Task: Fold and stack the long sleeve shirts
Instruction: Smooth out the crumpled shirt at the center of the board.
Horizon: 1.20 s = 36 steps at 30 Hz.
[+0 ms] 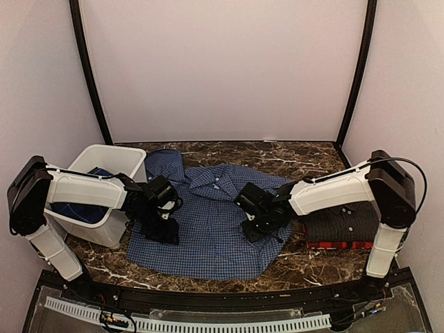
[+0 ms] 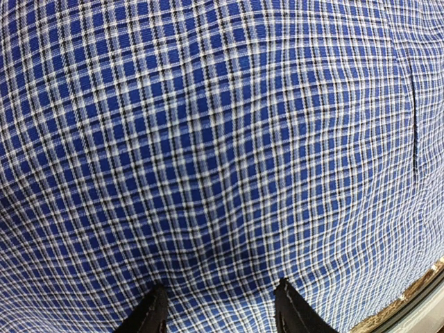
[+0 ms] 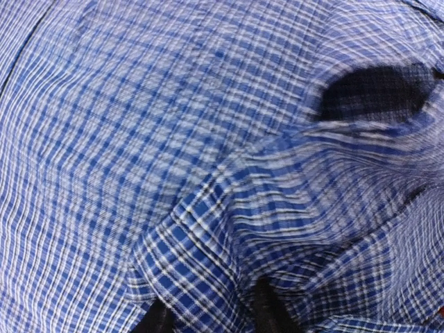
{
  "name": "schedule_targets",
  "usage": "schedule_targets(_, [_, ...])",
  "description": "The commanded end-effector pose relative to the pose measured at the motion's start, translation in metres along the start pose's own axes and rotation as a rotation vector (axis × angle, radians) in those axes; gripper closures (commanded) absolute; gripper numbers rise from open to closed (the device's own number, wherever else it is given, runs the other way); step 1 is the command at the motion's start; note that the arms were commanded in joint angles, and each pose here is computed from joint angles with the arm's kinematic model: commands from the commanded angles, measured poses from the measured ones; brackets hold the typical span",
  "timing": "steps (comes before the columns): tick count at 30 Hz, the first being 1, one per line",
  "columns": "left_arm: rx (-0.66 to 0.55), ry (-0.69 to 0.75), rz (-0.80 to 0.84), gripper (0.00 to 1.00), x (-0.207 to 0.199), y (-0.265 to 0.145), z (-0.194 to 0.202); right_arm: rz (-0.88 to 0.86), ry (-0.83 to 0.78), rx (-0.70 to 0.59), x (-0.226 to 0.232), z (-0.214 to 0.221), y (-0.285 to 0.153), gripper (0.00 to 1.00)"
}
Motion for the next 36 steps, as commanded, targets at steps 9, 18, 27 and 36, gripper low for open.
schedule_targets(9, [0.105,-0.008,-0.076,0.49,0.02,0.009,0.024,0.011,0.14,-0.062,-0.032,-0.02,-0.024,0.94])
schedule_targets(18, [0.104,-0.001,-0.087,0.49,0.021,0.006,0.026,0.091,0.282,-0.099,-0.086,-0.029,-0.057,1.0])
schedule_targets(27, [0.104,0.004,-0.089,0.49,0.022,0.005,0.026,0.076,0.358,-0.018,-0.107,0.029,-0.087,1.0])
schedule_targets(36, [0.096,0.011,-0.079,0.49,0.019,0.004,0.022,0.195,0.48,-0.122,-0.148,0.029,-0.139,1.0])
Point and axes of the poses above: each gripper's point midway between its finger pads, its own y axis out along the fingers, its own x axis along the line the jaws close on, z = x × y, the point moved 3 cm from there along -y, back along the fingers, and after that the axes turned 4 degrees about y, right-handed, at the moved point
